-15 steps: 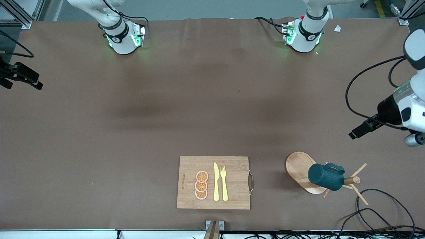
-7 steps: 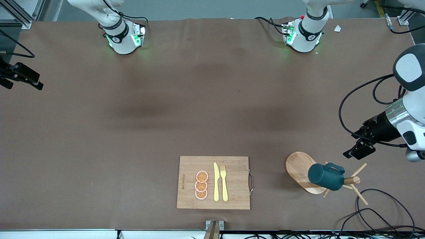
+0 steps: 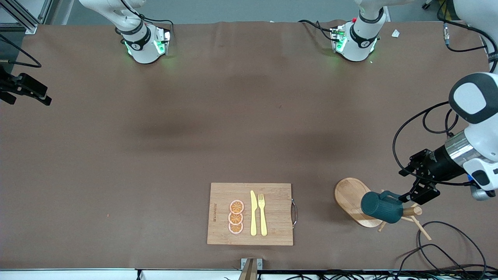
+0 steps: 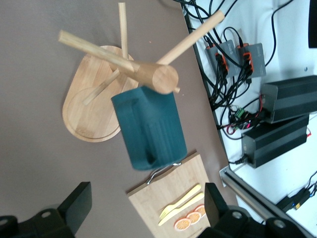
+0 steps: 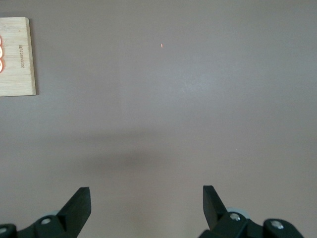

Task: Transfer cup from left to right arm and place
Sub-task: 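Reach the left gripper toward the teal mug on the wooden stand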

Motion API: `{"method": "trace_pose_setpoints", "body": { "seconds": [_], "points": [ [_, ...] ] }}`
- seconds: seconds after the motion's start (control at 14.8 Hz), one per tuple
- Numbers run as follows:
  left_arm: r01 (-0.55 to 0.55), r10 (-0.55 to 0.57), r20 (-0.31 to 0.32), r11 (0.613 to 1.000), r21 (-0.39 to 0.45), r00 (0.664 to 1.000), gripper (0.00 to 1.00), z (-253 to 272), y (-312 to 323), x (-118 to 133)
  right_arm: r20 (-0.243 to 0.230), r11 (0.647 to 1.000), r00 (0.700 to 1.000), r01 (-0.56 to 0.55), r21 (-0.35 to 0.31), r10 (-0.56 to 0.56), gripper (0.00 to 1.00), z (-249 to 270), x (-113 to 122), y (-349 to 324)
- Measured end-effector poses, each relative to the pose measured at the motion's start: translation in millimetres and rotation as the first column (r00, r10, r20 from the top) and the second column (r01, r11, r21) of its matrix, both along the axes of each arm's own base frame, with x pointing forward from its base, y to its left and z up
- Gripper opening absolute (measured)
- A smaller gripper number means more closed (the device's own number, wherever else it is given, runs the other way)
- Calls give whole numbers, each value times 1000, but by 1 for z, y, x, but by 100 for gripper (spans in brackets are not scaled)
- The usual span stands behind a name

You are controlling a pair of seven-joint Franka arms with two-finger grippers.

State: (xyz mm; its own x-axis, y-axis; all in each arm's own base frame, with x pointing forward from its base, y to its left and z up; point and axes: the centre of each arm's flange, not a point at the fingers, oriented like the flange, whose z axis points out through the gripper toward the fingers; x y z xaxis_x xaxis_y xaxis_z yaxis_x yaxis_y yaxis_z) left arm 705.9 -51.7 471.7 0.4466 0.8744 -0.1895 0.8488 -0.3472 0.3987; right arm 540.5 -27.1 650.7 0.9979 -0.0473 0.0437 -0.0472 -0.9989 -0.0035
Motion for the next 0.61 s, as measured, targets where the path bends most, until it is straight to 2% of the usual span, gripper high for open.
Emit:
{"method": "trace_pose_setpoints", "body": {
  "seconds": [0.27,0.61],
  "points": [
    [-84,86,44,995,-57,995,100,-33,4,10,1,1000,1000,-3,0,3,100,0,0,1],
    [-136,138,10,983,-125,990,100,-54,6,11,2,1000,1000,-6,0,6,100,0,0,3]
  ]
}}
